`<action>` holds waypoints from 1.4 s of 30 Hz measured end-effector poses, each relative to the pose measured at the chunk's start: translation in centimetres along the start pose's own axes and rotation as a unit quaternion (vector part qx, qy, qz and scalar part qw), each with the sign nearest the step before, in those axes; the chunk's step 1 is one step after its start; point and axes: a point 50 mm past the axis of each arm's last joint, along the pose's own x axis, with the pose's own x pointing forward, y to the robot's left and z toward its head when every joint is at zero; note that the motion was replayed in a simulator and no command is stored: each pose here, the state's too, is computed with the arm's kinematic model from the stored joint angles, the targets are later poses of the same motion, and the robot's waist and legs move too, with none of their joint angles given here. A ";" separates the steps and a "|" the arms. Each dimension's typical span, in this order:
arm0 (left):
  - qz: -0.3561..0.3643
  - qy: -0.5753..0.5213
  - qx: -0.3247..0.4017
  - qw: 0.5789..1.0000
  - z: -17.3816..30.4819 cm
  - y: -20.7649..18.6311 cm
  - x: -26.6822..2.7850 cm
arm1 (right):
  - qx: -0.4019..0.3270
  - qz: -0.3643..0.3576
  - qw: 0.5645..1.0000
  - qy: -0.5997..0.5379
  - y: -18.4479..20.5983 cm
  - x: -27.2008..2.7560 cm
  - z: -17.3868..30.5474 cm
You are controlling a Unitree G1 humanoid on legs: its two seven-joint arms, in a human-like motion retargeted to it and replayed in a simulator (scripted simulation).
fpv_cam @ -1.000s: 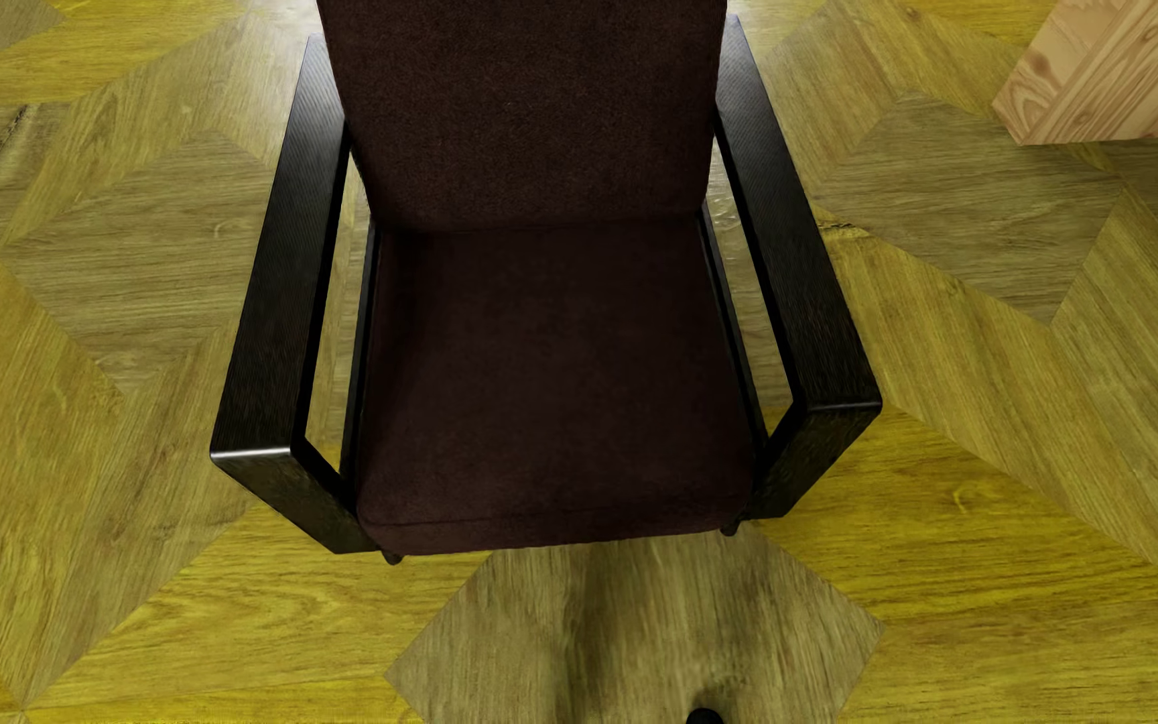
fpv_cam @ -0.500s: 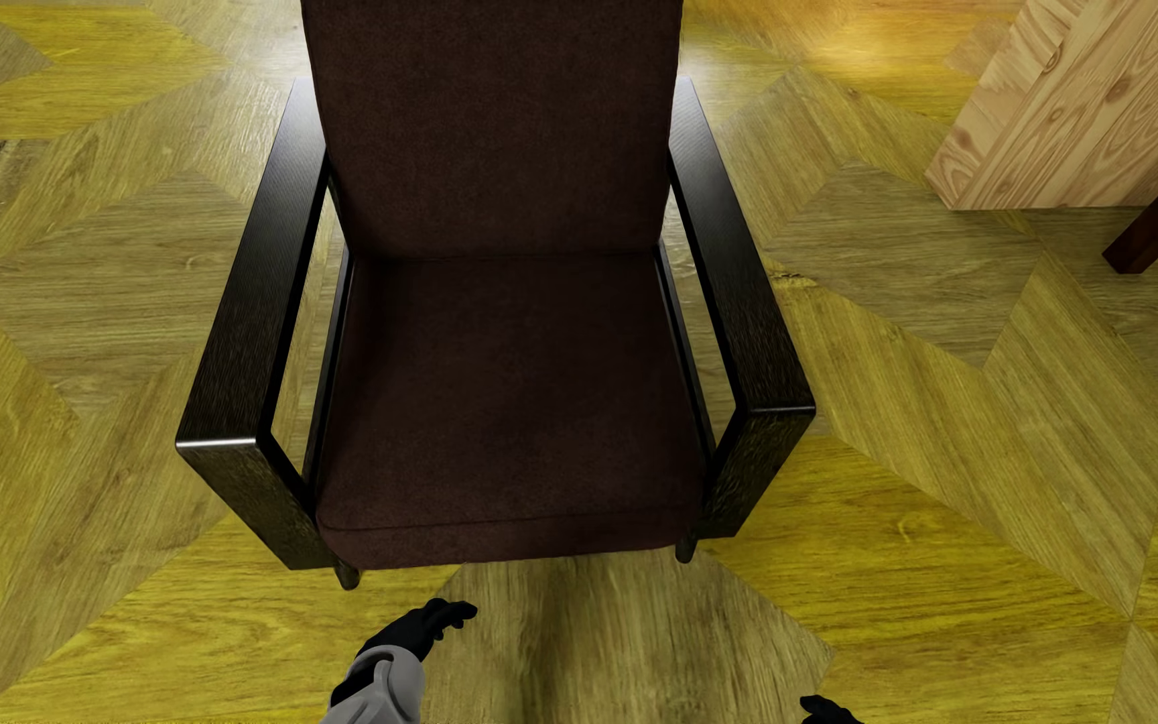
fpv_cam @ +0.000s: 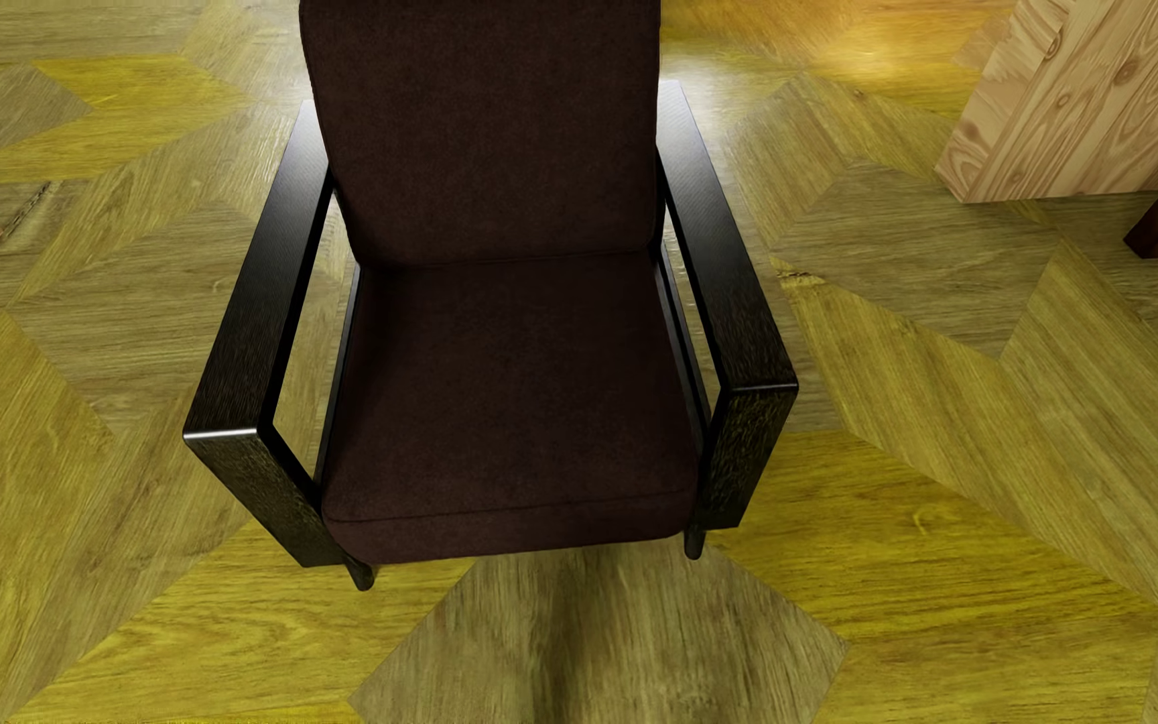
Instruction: Approach the armchair
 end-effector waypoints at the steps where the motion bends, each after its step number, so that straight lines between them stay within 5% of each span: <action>1: 0.000 -0.011 0.024 1.000 0.5 0.3 -0.1 | 0.013 0.002 1.000 0.005 0.3 0.0 0.0; 5: 0.046 -0.069 0.036 0.996 4.0 2.8 -0.7 | 0.009 0.012 1.000 -0.013 0.1 0.3 2.6; 9: 0.138 -0.132 0.126 0.974 8.2 8.0 -2.2 | 0.015 -0.011 0.996 -0.089 -0.9 -0.1 6.9; 15: 0.259 -0.231 0.083 0.934 13.0 13.9 -6.1 | 0.027 -0.041 0.990 -0.135 -1.7 -0.6 8.5; 21: 0.211 -0.226 0.063 0.949 13.4 11.9 -5.2 | 0.018 -0.025 0.998 -0.060 -1.6 0.2 5.1; 27: 0.086 -0.105 0.089 0.987 7.8 7.1 -1.4 | 0.035 -0.024 0.999 -0.032 -1.5 0.2 3.1; 33: 0.070 -0.052 0.030 0.996 3.7 4.0 -0.4 | 0.025 -0.014 0.999 -0.041 -0.6 0.1 3.3; 38: 0.071 -0.078 0.025 0.994 5.0 4.1 -0.8 | -0.021 -0.010 0.997 -0.080 -0.5 0.1 5.6; 42: 0.119 -0.124 0.106 0.979 7.8 5.8 -1.7 | -0.043 -0.027 0.989 -0.137 -1.1 -0.4 8.2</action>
